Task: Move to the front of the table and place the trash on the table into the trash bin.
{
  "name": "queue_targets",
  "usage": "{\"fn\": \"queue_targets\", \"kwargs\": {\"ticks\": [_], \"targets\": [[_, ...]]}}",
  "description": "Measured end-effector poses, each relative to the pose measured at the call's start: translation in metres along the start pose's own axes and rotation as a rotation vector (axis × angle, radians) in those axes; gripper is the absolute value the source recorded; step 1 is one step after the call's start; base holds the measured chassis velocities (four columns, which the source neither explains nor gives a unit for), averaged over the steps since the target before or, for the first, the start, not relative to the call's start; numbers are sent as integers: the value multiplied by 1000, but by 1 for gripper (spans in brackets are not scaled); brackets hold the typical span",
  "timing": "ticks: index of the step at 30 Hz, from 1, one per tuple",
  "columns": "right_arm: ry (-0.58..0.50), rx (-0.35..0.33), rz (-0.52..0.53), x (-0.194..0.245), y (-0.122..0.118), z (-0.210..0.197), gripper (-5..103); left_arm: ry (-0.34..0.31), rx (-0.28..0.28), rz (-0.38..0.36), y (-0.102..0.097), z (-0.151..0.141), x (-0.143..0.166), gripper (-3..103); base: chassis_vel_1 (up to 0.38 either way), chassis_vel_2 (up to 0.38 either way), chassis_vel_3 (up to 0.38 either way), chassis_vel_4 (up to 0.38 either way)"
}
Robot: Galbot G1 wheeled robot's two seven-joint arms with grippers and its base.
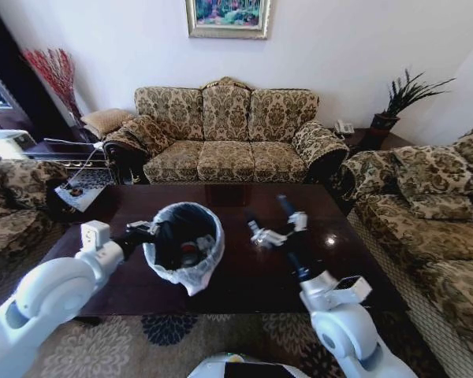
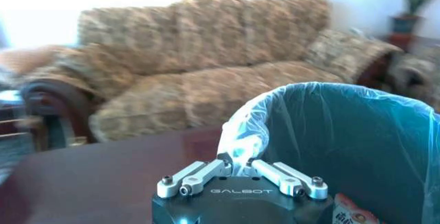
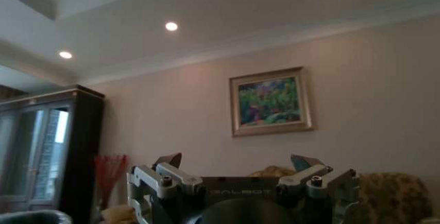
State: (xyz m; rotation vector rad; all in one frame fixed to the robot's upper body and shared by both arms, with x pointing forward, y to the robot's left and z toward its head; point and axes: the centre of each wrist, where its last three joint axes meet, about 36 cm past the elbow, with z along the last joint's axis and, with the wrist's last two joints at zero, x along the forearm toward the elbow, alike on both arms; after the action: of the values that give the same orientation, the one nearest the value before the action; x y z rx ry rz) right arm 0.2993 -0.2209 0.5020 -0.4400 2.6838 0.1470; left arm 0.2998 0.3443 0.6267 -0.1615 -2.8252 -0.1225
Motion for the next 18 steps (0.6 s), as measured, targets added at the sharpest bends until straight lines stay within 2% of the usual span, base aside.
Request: {"fn": "queue_targets", "kwargs": {"ticks": [2, 4, 6, 8, 9, 12, 13, 16, 18], "targets": [[9, 40, 84, 5, -18, 8, 100, -26, 42, -73, 8, 0, 11, 3, 0, 0, 0, 0], [16, 45, 152, 8, -30, 16, 100, -53, 109, -155, 15, 7, 27, 3, 0, 0, 0, 0], [16, 42, 162, 8, -31, 17, 100, -56, 120, -169, 17, 9, 30, 3, 0, 0, 0, 0], [24, 14, 199, 13, -34, 24, 100, -90, 173, -284, 27, 23, 54, 3, 0, 0, 0, 0], [24, 14, 199, 13, -34, 24, 100, -90, 173, -284, 27, 23, 54, 3, 0, 0, 0, 0], [45, -11, 212, 19, -34, 35, 100, -145, 233, -426, 39, 33, 81, 3, 44, -25, -32, 45], [45, -11, 212, 19, -34, 35, 100, -145, 233, -426, 39, 33, 81, 3, 65, -50, -65, 68], [62, -37, 220, 22, -32, 46, 100, -170, 263, -520, 41, 42, 98, 3, 109, -117, -113, 149], [65, -42, 222, 22, -32, 48, 100, -171, 265, -533, 41, 43, 101, 3, 142, -176, -196, 171]]}}
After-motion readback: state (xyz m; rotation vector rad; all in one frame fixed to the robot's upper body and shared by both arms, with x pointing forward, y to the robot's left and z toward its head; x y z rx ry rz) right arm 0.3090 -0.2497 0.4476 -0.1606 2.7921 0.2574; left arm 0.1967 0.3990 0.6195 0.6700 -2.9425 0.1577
